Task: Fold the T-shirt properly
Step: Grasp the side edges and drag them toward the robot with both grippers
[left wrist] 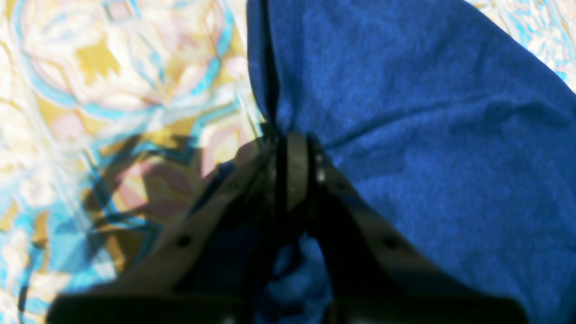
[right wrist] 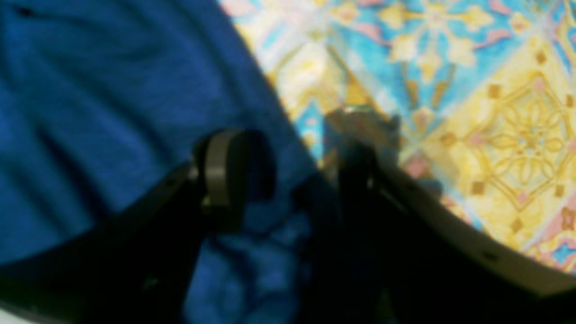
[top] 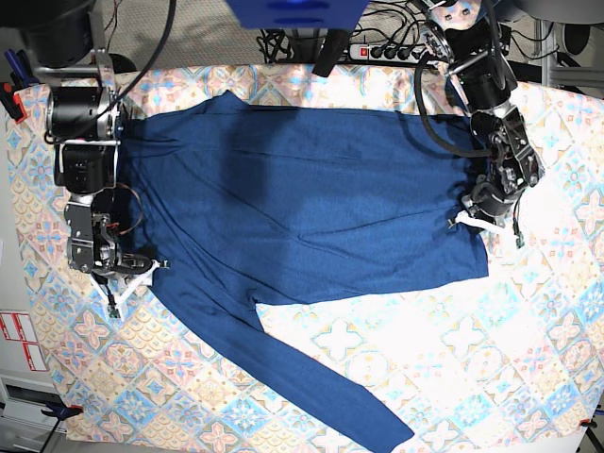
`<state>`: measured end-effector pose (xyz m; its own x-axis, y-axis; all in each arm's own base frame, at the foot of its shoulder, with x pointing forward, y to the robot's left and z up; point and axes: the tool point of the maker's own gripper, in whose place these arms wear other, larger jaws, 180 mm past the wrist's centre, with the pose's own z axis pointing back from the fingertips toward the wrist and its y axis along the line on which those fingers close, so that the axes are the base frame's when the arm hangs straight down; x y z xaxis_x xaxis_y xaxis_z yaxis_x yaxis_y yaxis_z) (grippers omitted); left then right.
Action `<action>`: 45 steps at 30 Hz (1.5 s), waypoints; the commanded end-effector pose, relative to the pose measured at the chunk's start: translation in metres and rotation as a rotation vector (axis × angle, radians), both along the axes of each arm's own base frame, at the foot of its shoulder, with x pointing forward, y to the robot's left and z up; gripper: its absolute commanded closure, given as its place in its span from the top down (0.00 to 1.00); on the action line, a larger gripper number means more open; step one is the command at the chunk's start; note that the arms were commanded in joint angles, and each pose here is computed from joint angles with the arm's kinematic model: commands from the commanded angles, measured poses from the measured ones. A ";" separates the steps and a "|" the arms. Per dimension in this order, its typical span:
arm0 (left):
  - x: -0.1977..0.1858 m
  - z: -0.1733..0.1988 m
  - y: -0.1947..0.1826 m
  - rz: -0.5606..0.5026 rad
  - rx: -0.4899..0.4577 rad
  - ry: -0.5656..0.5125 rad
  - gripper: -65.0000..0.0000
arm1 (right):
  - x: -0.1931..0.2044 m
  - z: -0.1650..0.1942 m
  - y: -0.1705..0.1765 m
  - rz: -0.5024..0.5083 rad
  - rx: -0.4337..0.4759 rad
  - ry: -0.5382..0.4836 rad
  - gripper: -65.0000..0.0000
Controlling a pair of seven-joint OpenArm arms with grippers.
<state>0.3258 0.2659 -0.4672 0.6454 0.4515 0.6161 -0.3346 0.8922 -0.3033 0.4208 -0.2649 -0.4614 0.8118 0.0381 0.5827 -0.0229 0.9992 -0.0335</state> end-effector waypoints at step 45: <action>-0.006 0.079 0.022 -0.015 0.186 -0.191 0.00 | -0.056 0.083 -0.003 0.167 -0.064 -0.205 0.01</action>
<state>0.3119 0.2802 -0.4041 0.5570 0.3288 0.7627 -0.2802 0.9389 -0.2001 0.3550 -0.2623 -0.3936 0.6903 0.1979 0.6960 -0.1810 0.9785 -0.0987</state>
